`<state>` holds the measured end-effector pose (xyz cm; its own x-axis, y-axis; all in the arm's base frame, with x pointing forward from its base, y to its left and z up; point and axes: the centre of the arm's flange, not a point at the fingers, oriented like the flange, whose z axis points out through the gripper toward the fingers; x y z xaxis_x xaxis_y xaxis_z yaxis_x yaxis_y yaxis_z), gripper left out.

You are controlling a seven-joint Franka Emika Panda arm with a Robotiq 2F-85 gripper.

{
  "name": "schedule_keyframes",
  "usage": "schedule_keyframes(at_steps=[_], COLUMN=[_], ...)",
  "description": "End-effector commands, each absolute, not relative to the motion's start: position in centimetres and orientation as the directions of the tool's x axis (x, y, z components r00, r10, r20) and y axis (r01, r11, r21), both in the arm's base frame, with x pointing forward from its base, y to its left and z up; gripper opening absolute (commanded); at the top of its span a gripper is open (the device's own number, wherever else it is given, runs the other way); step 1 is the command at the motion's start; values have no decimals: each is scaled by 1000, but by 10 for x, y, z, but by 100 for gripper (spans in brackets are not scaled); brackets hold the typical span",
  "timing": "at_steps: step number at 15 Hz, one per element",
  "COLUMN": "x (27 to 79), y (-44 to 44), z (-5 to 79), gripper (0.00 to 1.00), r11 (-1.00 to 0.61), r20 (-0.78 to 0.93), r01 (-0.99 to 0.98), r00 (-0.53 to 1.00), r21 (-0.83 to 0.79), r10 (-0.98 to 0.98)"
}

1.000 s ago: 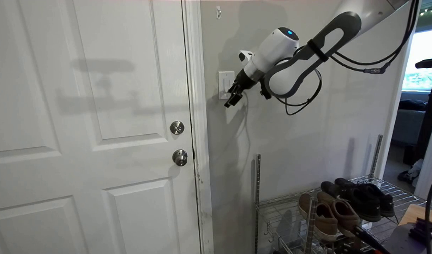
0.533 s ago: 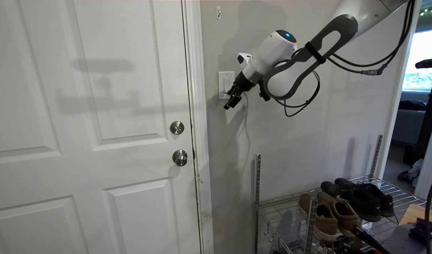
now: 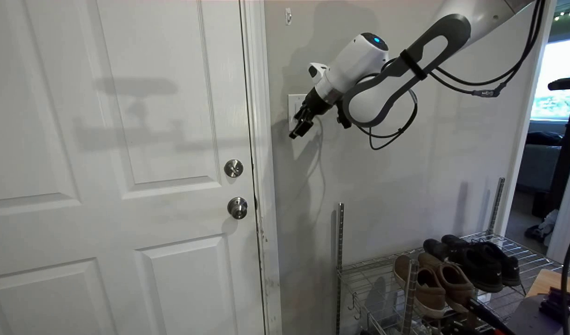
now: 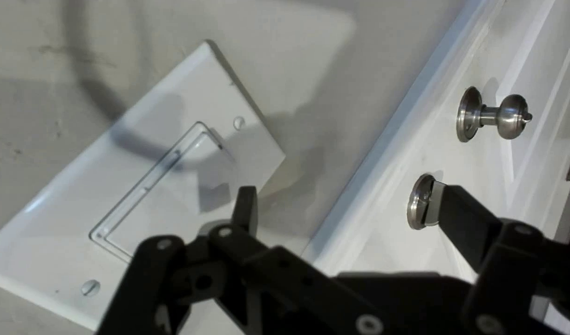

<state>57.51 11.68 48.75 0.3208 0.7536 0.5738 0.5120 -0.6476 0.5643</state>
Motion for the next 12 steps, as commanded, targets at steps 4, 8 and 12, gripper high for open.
schedule_keyframes(at_steps=[4, 8, 12], x=[583, 582, 577], y=[121, 121, 122], z=[492, 489, 484], gripper=[100, 100, 100], r11=[-636, -636, -638], r20=[561, 560, 567], r01=[507, 509, 517], r00=[316, 318, 313], r21=[581, 580, 571], r10=[765, 765, 761])
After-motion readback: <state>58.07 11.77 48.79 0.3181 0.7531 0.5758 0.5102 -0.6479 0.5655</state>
